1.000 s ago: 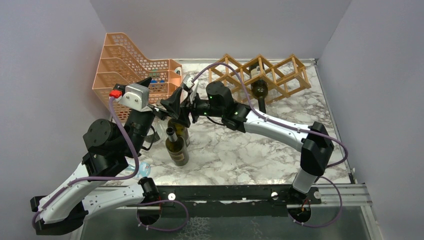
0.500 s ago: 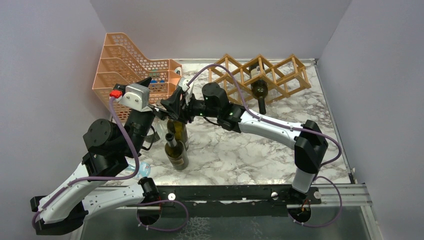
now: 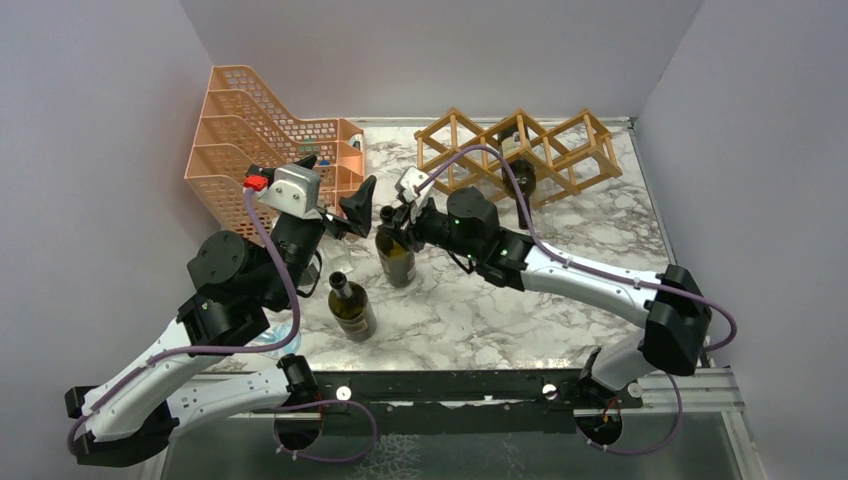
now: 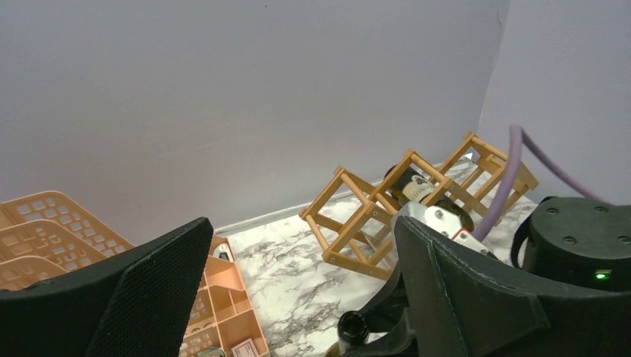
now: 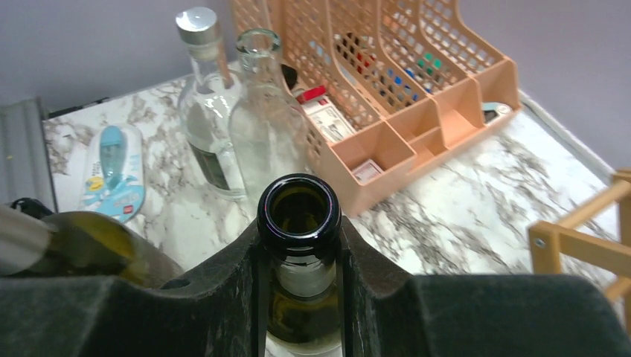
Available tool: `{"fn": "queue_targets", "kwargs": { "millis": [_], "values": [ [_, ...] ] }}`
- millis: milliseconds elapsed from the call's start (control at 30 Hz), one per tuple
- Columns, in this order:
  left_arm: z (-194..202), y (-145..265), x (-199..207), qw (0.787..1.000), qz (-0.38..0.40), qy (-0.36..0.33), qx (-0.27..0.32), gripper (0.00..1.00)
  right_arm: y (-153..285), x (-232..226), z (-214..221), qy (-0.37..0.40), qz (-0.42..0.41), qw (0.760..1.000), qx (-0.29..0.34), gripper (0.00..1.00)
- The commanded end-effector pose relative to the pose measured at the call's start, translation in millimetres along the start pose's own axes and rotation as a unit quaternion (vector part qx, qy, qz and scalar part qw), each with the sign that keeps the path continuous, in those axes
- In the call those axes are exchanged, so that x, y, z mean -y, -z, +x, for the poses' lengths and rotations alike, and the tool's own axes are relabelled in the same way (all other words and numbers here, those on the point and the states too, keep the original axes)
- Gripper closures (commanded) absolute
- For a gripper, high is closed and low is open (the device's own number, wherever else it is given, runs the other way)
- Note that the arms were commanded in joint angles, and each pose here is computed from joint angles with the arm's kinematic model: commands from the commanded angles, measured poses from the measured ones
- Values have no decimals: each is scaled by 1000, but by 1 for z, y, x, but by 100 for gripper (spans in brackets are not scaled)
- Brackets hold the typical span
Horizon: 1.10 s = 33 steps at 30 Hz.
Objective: Put the wine bottle on the wine rack
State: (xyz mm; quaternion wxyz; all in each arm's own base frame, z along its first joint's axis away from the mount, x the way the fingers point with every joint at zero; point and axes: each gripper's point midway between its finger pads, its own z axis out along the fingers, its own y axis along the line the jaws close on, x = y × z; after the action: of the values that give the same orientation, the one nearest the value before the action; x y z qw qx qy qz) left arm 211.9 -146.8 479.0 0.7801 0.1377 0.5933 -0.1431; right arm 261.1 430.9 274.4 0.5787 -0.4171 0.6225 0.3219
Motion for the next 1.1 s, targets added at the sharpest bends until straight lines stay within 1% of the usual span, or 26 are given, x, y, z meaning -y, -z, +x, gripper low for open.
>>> {"fn": "queue_targets", "kwargs": {
  "millis": [0, 267, 367, 467, 600, 700, 767, 933, 1067],
  "values": [
    [10, -4, 5, 1000, 2, 2, -8, 1, 34, 26, -60, 22, 76, 993, 86, 87],
    [38, -12, 25, 999, 25, 4, -36, 1, 97, 42, -54, -10, 140, 987, 79, 88],
    [53, -15, 41, 997, 54, 0, -50, 1, 123, 45, -52, -32, 159, 984, 77, 88],
    [74, -19, 66, 993, 101, -2, -69, 1, 149, 49, -53, -55, 181, 979, 81, 89],
    [103, -18, 105, 979, 181, 3, -96, 1, 181, 54, -60, -81, 206, 971, 89, 89],
    [122, -10, 138, 960, 261, 0, -103, 1, 201, 55, -69, -97, 216, 967, 99, 90],
    [134, -6, 154, 948, 297, 6, -113, 1, 213, 57, -77, -107, 223, 963, 108, 90],
    [156, -4, 179, 930, 336, 29, -143, 1, 236, 61, -94, -136, 237, 953, 128, 91],
    [174, -8, 191, 925, 340, 50, -159, 1, 247, 65, -103, -146, 251, 947, 138, 91]
  ]
}}
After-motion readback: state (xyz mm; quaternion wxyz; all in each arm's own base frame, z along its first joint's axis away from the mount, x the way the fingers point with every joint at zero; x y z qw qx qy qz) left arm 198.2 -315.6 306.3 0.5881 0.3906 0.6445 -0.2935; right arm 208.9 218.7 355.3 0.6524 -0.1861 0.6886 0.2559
